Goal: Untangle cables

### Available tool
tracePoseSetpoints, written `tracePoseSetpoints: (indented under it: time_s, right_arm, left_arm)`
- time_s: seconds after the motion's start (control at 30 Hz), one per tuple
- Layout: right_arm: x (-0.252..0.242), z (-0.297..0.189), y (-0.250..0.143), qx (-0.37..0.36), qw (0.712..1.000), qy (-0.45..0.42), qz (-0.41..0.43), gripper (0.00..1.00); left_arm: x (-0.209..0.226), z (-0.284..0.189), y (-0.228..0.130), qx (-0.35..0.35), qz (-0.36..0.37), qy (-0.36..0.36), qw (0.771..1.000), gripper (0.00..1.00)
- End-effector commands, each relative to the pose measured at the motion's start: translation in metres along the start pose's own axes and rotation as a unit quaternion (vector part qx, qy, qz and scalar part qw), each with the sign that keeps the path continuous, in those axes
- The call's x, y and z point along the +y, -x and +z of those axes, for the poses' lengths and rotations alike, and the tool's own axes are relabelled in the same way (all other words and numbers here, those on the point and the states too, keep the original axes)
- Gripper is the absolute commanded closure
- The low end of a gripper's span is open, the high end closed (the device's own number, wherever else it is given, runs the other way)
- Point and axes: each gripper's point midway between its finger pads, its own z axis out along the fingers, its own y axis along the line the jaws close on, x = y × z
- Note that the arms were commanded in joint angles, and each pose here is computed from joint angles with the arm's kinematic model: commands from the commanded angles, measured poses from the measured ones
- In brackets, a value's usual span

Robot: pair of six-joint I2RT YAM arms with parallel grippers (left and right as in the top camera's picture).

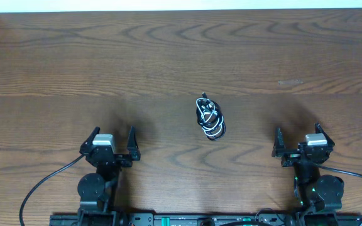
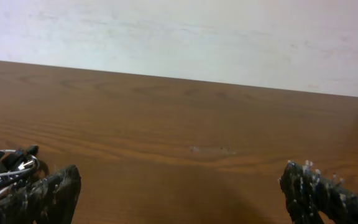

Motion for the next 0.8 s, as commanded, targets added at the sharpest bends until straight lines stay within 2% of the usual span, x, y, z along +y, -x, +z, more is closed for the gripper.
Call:
tracePoseSetpoints:
  time_s: [0.0, 0.17, 0.33, 0.4, 0.53, 0.6, 0.77]
  right_arm:
    - [0.000, 0.000, -0.002, 0.007, 1.000, 0.001, 0.019, 0.01]
    - [0.001, -0.004, -0.011, 0.088, 0.996, 0.003, 0.029, 0.01]
    - [0.003, -0.002, -0.004, 0.178, 0.983, 0.010, 0.044, 0.01]
    - [0.004, 0.003, 0.006, 0.225, 0.973, 0.014, 0.044, 0.01]
    - [0.008, 0.005, 0.012, 0.321, 0.945, 0.028, 0.049, 0.01]
    - [0.008, 0.008, 0.019, 0.344, 0.937, 0.029, 0.050, 0.01]
    - [0.031, 0.011, 0.032, 0.338, 0.934, 0.094, 0.073, 0.01]
  left_arm:
    - [-0.001, -0.003, 0.006, 0.031, -0.035, 0.001, 0.999, 0.02]
    - [-0.009, 0.001, 0.017, 0.121, -0.058, -0.005, 0.991, 0.02]
    - [-0.024, 0.006, 0.026, 0.242, -0.073, -0.026, 0.967, 0.02]
    - [-0.024, -0.001, 0.025, 0.330, -0.079, -0.011, 0.941, 0.02]
    - [-0.043, -0.026, 0.017, 0.464, -0.113, -0.037, 0.878, 0.02]
    - [-0.041, -0.030, 0.012, 0.482, -0.114, -0.031, 0.868, 0.02]
    - [-0.041, -0.025, 0.015, 0.473, -0.112, -0.033, 0.873, 0.02]
